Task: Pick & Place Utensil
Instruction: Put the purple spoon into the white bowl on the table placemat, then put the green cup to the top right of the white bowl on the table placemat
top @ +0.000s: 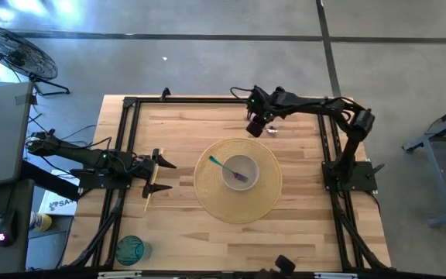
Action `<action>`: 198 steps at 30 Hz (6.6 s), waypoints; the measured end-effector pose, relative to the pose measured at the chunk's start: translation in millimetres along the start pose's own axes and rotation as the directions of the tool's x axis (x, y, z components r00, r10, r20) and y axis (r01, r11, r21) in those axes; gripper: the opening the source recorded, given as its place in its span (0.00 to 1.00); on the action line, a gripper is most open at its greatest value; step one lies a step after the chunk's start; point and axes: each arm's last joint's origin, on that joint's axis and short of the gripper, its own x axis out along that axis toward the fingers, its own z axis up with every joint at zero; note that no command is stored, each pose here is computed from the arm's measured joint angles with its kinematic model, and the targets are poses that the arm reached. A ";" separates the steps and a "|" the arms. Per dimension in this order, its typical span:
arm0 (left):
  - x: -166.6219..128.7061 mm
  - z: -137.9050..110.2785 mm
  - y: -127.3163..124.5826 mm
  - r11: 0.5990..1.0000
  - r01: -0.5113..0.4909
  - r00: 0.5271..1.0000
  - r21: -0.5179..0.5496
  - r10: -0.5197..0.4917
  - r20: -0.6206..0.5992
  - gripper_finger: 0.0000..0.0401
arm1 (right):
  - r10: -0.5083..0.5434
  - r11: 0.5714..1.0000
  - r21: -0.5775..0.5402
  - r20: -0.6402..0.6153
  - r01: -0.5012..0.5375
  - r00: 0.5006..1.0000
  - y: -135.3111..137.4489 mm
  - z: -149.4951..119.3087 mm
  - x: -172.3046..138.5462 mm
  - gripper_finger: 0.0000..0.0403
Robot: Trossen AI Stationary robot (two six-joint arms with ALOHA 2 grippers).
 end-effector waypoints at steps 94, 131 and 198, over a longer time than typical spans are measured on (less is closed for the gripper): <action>0.0 0.0 0.0 1.000 0.000 1.000 0.000 0.000 0.000 0.94 | -0.025 0.970 0.221 0.501 -0.100 0.865 188.3 -33.9 -82.9 0.10; 0.0 0.0 0.0 1.000 0.000 1.000 0.000 0.000 0.000 0.94 | 0.116 0.958 0.163 0.527 -0.234 0.842 219.8 -95.3 -18.4 0.20; -0.3 6.5 -0.8 0.998 0.013 0.998 -0.067 -0.008 0.069 0.94 | 0.515 0.814 -0.477 0.324 -0.333 0.794 252.4 -215.1 -156.1 0.26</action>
